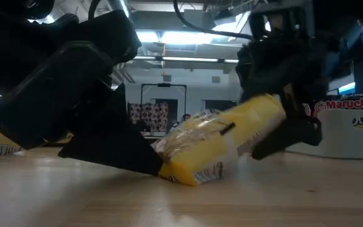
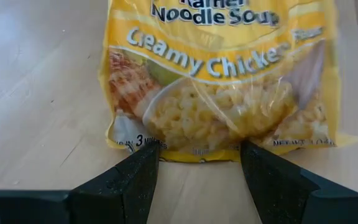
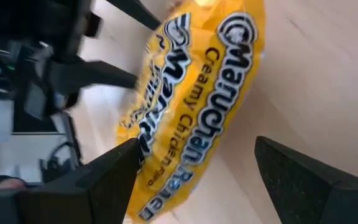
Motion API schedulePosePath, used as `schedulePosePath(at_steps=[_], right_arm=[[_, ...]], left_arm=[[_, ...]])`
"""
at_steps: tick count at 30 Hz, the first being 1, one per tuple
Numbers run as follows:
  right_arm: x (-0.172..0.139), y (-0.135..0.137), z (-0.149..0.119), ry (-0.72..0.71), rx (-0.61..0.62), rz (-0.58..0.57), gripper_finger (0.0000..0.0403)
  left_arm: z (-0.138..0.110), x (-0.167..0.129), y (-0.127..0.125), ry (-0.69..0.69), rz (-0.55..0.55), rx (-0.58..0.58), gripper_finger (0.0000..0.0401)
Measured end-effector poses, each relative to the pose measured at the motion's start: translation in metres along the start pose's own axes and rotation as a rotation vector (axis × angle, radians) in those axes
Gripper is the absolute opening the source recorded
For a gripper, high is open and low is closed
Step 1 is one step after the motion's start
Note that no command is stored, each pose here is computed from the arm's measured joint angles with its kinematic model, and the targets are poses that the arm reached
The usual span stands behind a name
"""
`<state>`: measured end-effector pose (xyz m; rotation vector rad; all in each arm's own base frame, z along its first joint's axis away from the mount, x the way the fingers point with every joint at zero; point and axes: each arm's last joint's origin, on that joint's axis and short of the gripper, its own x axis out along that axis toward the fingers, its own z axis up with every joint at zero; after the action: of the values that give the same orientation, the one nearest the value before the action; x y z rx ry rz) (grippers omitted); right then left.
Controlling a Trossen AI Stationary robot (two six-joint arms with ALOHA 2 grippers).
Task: Sort Maruchan noodles
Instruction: Put the yellow noodle pack into the green bin
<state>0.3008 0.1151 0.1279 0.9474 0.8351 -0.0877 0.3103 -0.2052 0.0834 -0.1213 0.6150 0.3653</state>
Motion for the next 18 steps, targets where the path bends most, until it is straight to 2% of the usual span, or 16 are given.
schedulePosePath(at_steps=[5, 10, 14, 18], right_arm=[[0.0058, 0.0028, 0.0059, -0.031, 0.013, 0.08, 0.0305], [0.006, 0.0045, 0.0068, -0.041, 0.022, 0.098, 0.0305], [0.0046, 0.0068, 0.0061, 0.005, 0.023, 0.132, 0.0305], [0.0053, 0.0064, 0.0074, -0.047, 0.027, 0.112, 0.0305]], left_arm=[[-0.0003, 0.0002, 0.0001, 0.0, 0.0, 0.0, 0.0222], [-0.0004, 0.0002, 0.0001, -0.001, 0.002, 0.005, 0.0222], [-0.0005, 0.0005, 0.0003, -0.003, 0.005, 0.006, 0.0222], [-0.0006, 0.0006, 0.0007, -0.006, 0.008, 0.006, 0.0222]])
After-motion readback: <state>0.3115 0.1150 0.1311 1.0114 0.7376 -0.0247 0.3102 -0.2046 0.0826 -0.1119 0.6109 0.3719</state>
